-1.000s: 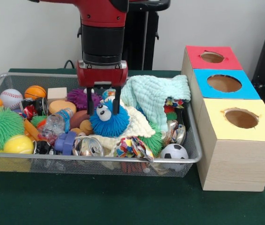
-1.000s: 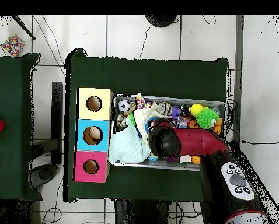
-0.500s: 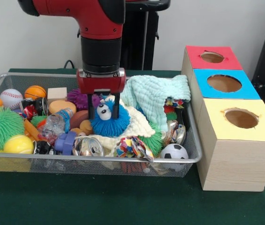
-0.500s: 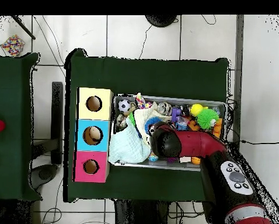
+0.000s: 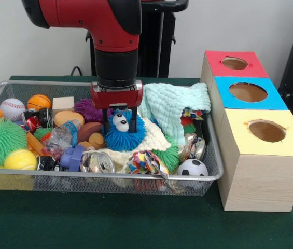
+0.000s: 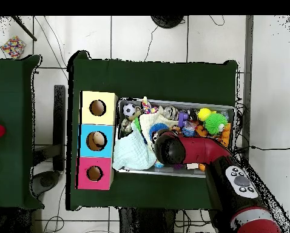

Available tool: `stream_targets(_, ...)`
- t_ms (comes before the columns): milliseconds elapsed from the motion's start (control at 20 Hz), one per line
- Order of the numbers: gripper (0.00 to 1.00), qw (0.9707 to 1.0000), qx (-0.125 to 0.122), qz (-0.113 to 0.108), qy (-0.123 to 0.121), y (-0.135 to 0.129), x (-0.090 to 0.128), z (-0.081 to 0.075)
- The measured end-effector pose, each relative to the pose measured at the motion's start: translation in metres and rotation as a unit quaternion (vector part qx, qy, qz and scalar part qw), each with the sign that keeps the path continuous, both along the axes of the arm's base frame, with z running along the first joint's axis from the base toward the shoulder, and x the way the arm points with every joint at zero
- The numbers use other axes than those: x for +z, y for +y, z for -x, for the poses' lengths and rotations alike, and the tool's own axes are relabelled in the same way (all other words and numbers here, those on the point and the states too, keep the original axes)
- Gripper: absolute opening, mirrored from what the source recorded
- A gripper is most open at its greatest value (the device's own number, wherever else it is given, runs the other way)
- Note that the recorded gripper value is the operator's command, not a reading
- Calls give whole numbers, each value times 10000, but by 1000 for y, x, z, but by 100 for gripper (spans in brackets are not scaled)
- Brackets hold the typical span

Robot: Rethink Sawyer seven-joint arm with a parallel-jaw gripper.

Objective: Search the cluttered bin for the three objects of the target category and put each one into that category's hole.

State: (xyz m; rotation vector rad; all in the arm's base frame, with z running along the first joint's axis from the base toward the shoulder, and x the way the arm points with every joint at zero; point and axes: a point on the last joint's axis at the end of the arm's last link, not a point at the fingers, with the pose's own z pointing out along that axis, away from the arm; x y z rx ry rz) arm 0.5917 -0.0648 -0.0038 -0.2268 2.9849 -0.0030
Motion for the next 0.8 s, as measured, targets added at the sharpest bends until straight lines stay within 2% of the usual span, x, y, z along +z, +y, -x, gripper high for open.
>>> stream_targets(500, 100, 10000, -14, -6, -2, 0, 0, -1)
stream_targets(550, 0, 10000, -14, -5, -4, 0, 0, -1)
stream_targets(800, 0, 10000, -4, 2, -8, 1, 1, -1)
